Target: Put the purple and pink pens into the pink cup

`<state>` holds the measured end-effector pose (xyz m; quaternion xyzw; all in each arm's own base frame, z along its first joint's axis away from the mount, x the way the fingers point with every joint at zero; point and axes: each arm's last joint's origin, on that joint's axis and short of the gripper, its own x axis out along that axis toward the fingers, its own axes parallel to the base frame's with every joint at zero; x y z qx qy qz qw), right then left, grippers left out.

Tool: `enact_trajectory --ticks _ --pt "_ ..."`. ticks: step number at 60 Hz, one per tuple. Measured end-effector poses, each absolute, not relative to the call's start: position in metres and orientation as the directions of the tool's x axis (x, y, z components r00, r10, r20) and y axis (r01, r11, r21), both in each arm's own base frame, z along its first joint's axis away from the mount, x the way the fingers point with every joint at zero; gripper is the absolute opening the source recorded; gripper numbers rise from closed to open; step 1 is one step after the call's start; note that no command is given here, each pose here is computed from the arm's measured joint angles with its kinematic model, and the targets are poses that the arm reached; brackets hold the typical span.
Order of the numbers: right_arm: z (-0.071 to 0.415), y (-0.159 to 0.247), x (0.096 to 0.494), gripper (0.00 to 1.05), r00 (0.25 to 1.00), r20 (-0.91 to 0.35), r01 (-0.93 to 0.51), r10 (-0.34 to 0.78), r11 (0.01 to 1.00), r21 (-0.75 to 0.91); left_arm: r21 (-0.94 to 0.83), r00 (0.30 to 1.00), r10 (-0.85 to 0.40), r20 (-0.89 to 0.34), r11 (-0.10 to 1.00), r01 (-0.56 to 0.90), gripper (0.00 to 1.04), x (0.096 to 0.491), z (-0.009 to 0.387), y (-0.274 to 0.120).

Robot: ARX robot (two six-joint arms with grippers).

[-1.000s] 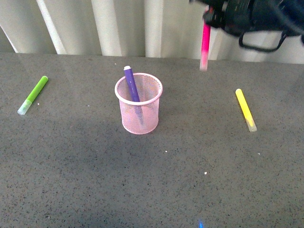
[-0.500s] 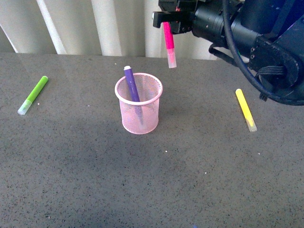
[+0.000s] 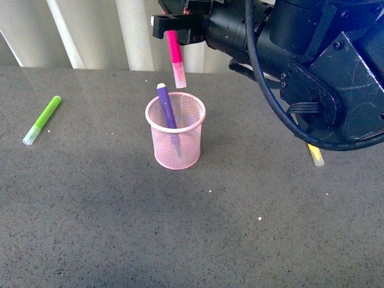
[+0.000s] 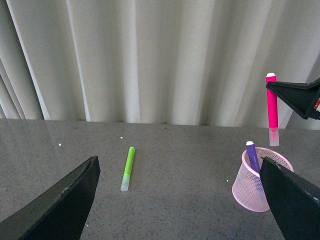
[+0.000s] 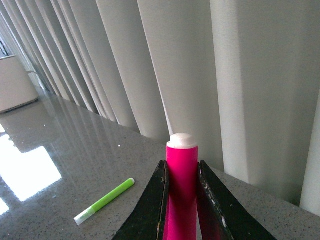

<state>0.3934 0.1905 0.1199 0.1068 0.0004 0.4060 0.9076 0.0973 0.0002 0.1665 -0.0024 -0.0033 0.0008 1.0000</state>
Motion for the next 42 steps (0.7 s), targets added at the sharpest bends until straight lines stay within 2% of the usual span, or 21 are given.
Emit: enact_trajectory --ticks 37,38,42 --pt "0.101 0.191 0.393 0.11 0.674 0.053 -0.725 0.737 0.645 0.242 -0.005 1.000 0.002 0.007 1.000 -0.001 0.98 0.097 0.166 0.000" --pt "0.101 0.191 0.394 0.12 0.672 0.053 -0.726 0.738 0.644 0.241 -0.005 1.000 0.001 0.007 1.000 -0.001 0.98 0.097 0.166 0.000" --pt "0.101 0.190 0.394 0.26 0.667 0.053 -0.730 0.743 0.638 0.244 -0.005 1.000 0.002 0.007 1.000 -0.001 0.98 0.097 0.166 0.000"
